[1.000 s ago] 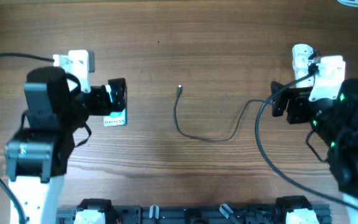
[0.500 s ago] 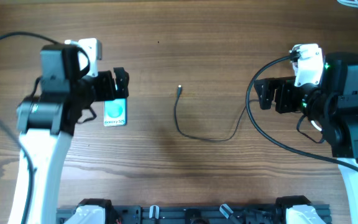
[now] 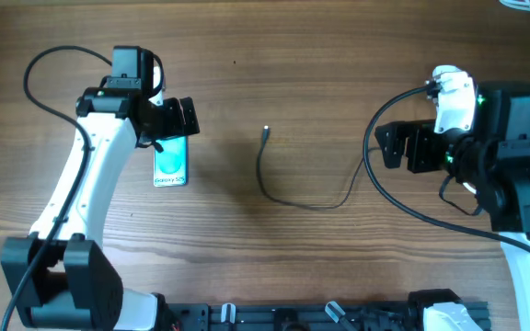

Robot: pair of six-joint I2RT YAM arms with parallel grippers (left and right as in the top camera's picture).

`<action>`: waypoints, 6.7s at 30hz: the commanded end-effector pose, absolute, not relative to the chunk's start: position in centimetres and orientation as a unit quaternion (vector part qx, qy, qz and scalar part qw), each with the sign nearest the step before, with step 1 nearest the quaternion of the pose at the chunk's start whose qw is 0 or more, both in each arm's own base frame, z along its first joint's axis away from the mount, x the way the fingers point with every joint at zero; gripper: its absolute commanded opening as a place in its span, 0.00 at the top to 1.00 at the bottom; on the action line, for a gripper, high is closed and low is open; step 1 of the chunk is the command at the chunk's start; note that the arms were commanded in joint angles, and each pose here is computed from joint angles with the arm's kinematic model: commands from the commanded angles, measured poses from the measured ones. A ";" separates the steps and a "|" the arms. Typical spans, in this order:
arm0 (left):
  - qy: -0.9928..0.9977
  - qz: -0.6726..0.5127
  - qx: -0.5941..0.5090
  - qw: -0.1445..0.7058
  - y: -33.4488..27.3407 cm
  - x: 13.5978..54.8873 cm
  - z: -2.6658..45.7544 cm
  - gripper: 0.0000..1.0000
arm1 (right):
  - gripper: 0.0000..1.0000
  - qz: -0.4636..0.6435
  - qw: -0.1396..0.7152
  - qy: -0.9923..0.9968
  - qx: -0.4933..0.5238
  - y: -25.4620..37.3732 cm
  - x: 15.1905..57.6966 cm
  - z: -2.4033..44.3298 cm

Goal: Plug charger to phone and switch on socket
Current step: 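Move the left gripper over the phone and the right gripper toward the cable, then lower the left gripper and grasp the phone's top edge, then lift the phone with the left gripper and tilt it upright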

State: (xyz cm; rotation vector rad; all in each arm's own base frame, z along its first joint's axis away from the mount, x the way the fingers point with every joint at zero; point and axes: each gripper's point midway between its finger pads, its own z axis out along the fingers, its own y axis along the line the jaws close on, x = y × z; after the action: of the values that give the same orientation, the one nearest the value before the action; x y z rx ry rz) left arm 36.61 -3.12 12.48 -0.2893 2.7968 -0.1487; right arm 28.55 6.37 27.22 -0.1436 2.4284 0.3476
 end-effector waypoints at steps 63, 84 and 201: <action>0.997 -0.061 -0.053 -0.002 -0.8 35.4 -1.8 0.11 | 0.00 0.140 0.244 0.959 -0.044 6.7 30.4 22.5; 0.998 -0.040 -0.012 -0.048 -2.3 32.4 -5.3 0.17 | 0.00 0.139 0.233 0.961 -0.043 6.8 31.0 21.7; 0.680 -0.609 -0.314 -0.261 -17.7 36.2 23.3 0.35 | 0.00 0.178 0.232 0.956 -0.013 7.8 31.2 22.2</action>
State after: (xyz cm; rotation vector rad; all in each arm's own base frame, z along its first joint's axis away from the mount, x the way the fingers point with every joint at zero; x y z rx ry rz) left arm 36.36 -17.76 20.46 -1.2923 2.6314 -2.2165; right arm 30.94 7.55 21.93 -0.0470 2.6270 0.4597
